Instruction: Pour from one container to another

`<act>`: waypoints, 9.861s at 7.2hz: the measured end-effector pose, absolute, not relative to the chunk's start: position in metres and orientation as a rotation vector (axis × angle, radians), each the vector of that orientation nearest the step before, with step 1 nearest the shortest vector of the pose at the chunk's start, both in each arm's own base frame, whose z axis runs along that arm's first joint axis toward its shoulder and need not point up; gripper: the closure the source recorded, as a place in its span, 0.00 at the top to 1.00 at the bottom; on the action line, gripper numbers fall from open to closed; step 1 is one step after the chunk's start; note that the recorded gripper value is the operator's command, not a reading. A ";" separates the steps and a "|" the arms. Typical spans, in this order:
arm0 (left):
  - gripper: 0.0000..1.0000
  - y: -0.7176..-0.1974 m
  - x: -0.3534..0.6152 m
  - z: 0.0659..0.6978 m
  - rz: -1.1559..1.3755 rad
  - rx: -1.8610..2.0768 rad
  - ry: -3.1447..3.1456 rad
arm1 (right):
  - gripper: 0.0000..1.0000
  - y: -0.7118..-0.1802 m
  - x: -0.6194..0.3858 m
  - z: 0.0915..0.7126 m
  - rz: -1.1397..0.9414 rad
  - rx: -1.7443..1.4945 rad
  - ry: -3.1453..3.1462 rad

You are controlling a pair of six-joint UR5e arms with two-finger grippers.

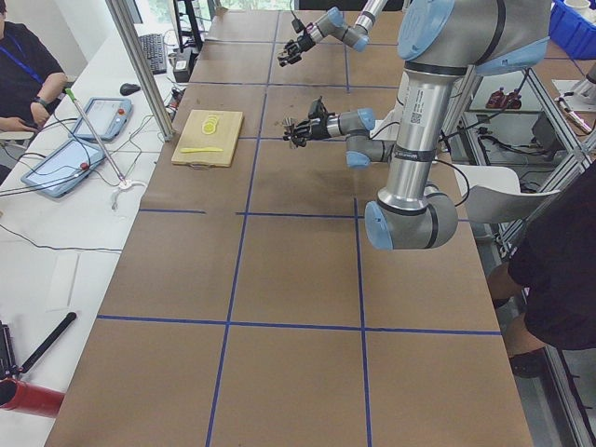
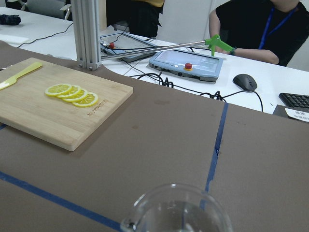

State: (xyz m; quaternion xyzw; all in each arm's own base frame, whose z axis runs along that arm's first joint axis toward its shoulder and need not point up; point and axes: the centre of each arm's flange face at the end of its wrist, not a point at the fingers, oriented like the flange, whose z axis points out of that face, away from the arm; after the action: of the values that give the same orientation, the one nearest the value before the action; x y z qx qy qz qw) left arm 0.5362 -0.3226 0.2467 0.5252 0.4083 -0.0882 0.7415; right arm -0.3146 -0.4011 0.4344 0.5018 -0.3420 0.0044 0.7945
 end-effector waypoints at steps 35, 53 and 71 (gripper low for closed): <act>0.00 -0.360 0.598 0.173 0.294 1.166 1.143 | 0.00 -0.349 -0.440 0.170 -0.580 1.253 -0.335; 0.00 -0.364 0.595 0.173 0.286 1.182 1.170 | 0.00 -0.356 -0.430 0.153 -0.593 1.301 -0.220; 0.00 -0.419 0.390 0.342 -0.110 1.153 0.994 | 0.00 -0.405 -0.223 0.392 0.088 0.797 -0.650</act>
State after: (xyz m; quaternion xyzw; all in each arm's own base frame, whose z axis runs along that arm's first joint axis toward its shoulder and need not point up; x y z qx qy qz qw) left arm 0.3905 -0.4186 0.3423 0.5223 0.4499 -0.0497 0.7227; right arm -0.2233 -0.4050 0.3920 0.3812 -0.3110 0.0421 0.8696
